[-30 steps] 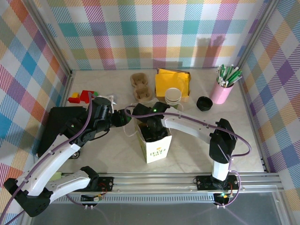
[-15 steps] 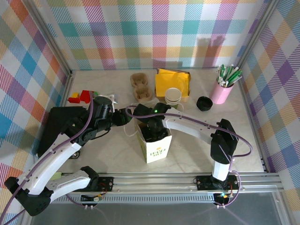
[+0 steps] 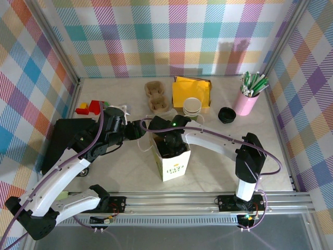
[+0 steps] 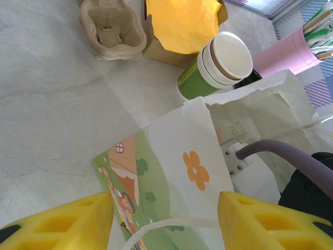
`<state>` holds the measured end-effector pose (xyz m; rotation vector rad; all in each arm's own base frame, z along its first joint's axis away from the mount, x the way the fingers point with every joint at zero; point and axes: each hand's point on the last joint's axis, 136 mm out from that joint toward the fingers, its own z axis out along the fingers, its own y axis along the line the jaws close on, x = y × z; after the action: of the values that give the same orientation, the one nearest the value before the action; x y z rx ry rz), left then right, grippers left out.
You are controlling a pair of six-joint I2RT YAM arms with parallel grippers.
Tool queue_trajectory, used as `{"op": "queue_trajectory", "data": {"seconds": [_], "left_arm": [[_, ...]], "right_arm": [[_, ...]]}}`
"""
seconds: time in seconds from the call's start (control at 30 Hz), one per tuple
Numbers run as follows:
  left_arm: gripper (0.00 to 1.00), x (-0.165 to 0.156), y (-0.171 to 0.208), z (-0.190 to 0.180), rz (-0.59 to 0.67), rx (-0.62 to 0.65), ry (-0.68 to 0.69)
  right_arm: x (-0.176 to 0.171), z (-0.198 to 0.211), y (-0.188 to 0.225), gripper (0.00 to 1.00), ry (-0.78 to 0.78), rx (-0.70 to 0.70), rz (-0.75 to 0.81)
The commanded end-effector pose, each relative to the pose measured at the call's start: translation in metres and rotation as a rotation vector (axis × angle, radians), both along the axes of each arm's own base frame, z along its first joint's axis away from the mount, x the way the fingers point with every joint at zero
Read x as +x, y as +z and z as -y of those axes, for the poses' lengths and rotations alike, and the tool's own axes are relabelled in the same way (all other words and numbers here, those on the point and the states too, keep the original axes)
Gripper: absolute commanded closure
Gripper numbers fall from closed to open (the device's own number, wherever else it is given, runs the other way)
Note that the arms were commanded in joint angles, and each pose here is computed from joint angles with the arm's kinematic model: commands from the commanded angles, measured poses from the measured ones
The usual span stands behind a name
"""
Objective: Pack the takeout coffee
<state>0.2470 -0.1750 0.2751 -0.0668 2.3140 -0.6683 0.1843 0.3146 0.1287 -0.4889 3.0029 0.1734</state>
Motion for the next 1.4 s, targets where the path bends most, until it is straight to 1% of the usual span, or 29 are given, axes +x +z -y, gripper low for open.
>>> {"op": "queue_trajectory", "data": {"seconds": [0.0,0.33,0.73,0.9,1.1,1.27,1.37], "left_arm": [[0.45,0.002,-0.002,-0.005,0.014,0.013,0.011],[0.44,0.003,-0.003,-0.006,0.015,0.015,0.018],[0.44,0.001,-0.004,-0.007,0.013,0.017,0.022],[0.44,0.0,-0.003,-0.008,0.013,0.013,0.023],[0.44,0.0,-0.004,-0.009,0.01,0.018,0.025],[0.44,0.001,-0.004,-0.009,0.011,0.018,0.027],[0.44,0.001,-0.004,-0.009,0.008,0.019,0.027]], "right_arm": [[-0.012,0.006,-0.032,0.51,-0.015,-0.061,-0.076],[-0.015,0.006,-0.038,0.51,-0.015,-0.064,-0.08],[-0.016,0.004,-0.035,0.47,-0.006,-0.066,-0.063],[-0.013,0.003,-0.024,0.42,-0.002,-0.063,-0.044],[-0.009,0.002,-0.001,0.35,0.008,-0.038,-0.004],[-0.009,0.0,0.011,0.25,0.017,-0.023,0.013],[-0.01,0.0,0.015,0.22,0.018,-0.015,0.017]]}}
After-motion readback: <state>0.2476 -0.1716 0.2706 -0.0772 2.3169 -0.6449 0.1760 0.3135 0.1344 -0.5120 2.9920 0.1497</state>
